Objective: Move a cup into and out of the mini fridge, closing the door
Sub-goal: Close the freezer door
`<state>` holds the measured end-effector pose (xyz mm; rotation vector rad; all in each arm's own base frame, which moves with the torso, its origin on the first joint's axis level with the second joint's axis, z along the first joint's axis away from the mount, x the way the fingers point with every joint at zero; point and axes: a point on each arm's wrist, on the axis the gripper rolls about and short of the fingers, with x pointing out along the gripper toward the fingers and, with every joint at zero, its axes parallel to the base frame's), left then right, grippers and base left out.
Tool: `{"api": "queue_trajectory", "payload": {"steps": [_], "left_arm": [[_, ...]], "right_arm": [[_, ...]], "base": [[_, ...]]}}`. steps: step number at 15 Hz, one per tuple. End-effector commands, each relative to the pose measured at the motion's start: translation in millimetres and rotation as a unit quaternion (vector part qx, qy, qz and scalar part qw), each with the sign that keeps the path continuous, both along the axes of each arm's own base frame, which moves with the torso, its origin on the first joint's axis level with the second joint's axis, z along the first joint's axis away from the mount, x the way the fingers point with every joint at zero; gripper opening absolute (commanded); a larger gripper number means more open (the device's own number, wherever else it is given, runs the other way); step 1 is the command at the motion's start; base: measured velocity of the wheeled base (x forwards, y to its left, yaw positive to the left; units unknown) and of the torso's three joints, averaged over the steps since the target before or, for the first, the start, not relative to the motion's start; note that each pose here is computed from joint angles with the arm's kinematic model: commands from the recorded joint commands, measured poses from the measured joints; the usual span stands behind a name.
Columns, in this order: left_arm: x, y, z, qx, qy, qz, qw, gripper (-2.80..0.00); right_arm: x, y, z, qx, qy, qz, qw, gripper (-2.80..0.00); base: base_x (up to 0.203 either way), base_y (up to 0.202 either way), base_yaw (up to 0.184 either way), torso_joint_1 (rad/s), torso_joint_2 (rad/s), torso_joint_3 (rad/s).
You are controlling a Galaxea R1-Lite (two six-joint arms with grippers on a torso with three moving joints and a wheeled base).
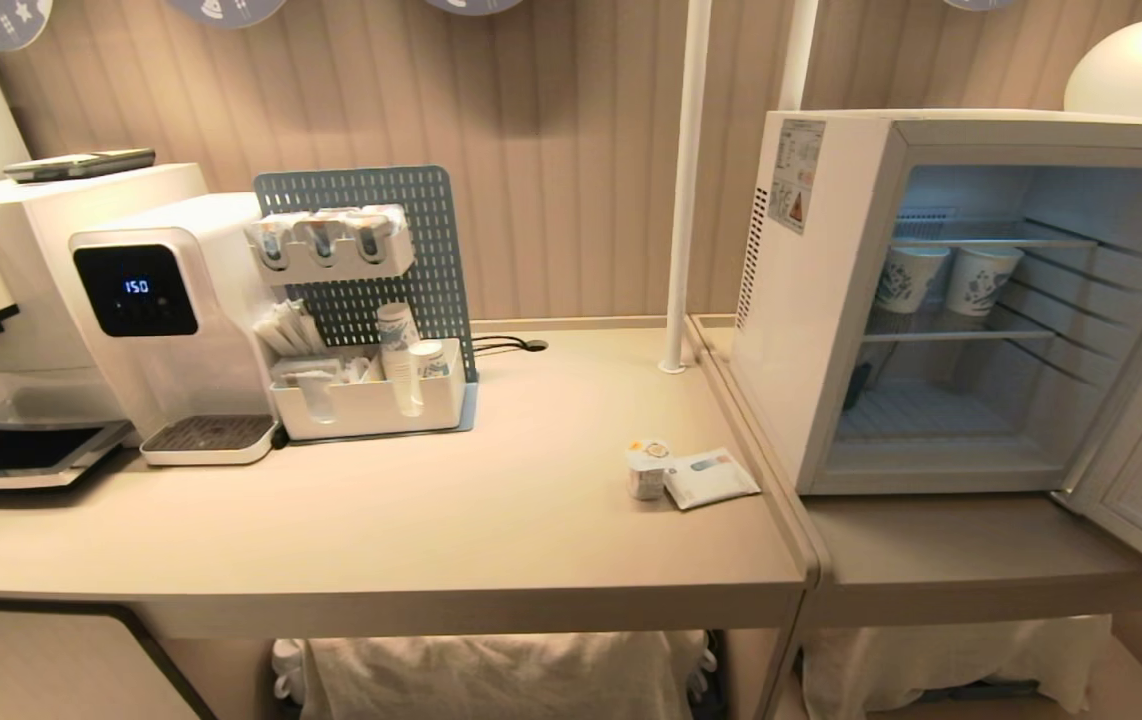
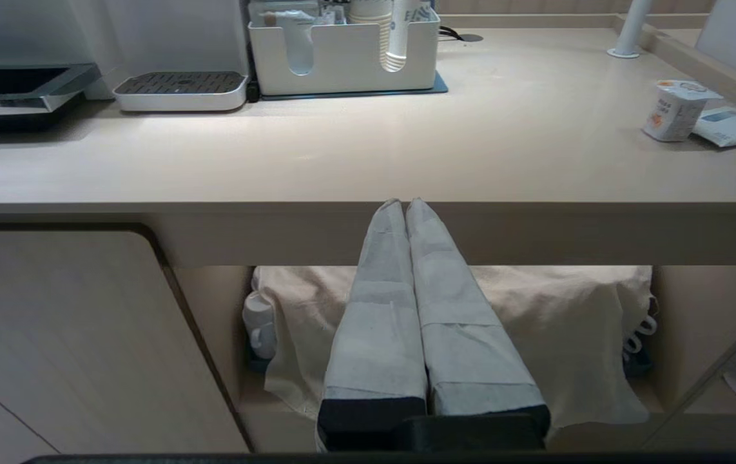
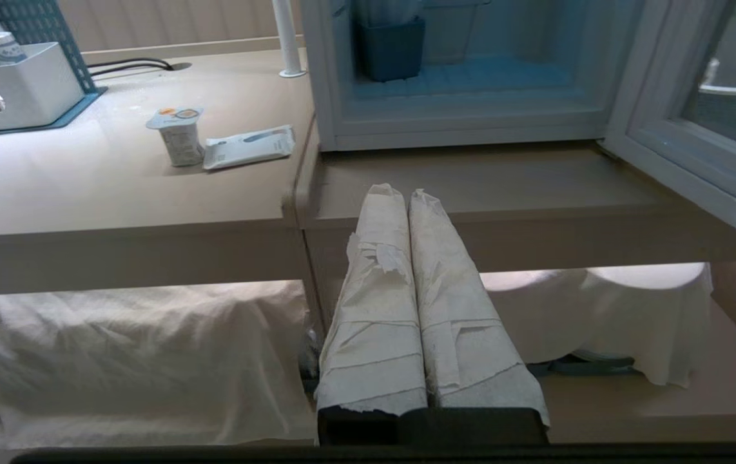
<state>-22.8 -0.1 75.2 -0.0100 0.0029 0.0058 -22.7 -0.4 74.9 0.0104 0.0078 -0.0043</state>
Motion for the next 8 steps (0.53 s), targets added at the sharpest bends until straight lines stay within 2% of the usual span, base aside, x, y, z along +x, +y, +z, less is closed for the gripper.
{"api": "queue_trajectory", "payload": {"steps": [1,8], "left_arm": [[0.1,0.0,-0.4,0.000,0.001,0.000,1.0000,-2.80],[0.1,0.0,-0.4,0.000,0.001,0.000,1.0000,-2.80]], "right_arm": [[0.3,0.0,-0.4,0.000,0.002,0.001,1.000,-2.80],[0.3,0.0,-0.4,0.000,0.002,0.000,1.000,-2.80]], "base": [[0.000,-0.195,-0.003,0.002,0.01,0.003],[0.000,-0.194,0.000,0.002,0.00,0.002]]}}
